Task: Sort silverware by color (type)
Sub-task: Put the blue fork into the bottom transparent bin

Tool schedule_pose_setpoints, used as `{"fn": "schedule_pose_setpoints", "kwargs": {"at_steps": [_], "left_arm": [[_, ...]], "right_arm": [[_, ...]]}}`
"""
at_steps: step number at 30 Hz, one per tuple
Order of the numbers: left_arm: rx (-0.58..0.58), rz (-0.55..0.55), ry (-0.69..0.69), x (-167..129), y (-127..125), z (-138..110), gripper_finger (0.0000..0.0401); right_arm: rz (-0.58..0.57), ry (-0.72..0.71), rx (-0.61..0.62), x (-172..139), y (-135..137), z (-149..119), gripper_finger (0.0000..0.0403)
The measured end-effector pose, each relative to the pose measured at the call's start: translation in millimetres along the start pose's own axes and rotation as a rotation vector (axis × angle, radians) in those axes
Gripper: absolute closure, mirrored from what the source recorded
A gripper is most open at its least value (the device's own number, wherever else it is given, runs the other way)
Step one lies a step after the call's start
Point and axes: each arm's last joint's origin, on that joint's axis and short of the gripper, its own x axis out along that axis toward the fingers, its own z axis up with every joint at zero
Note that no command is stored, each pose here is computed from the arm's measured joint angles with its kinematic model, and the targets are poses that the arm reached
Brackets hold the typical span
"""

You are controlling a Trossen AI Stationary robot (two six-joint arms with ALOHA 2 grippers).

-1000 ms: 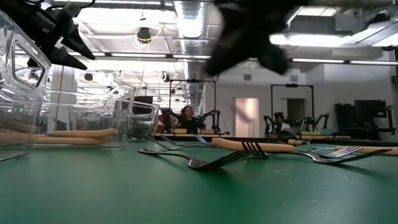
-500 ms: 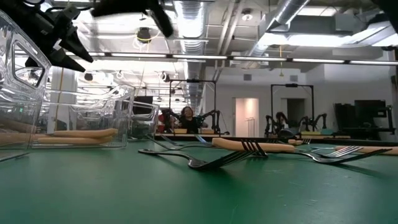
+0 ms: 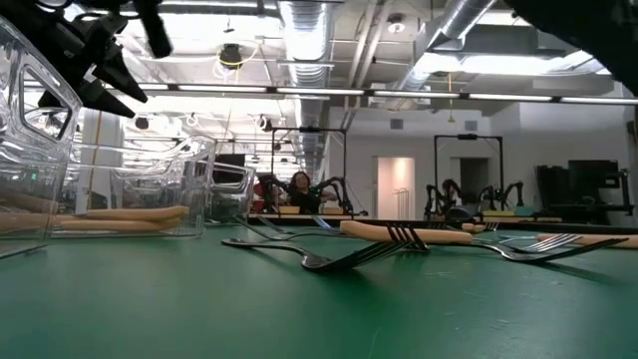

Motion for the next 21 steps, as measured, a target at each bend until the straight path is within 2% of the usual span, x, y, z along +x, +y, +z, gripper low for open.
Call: {"fn": "schedule_pose_setpoints", "kwargs": {"at_steps": [5,11,15,21], "left_arm": [[0.000,-0.004,0.003,0.0,-0.1,-0.1,0.0229],[0.000,-0.004,0.003,0.0,-0.2,-0.1,0.0229],[0.000,-0.002,0.002,0.0,-0.1,0.0,0.0229],[0.003,0.002,-0.003,0.0,-0.1,0.2,0.0229]], "right_arm": [[0.078,-0.012,-0.030,16.1,-4.4,-18.8,0.0399],[0.186,0.043,-0.059,17.0,-6.0,-24.2,0.0399],[0.198,0.111,-0.129,16.4,-10.4,-30.9,0.0399],[0.217,0.154,-0.146,15.1,-15.2,-33.9,0.0399]]}}
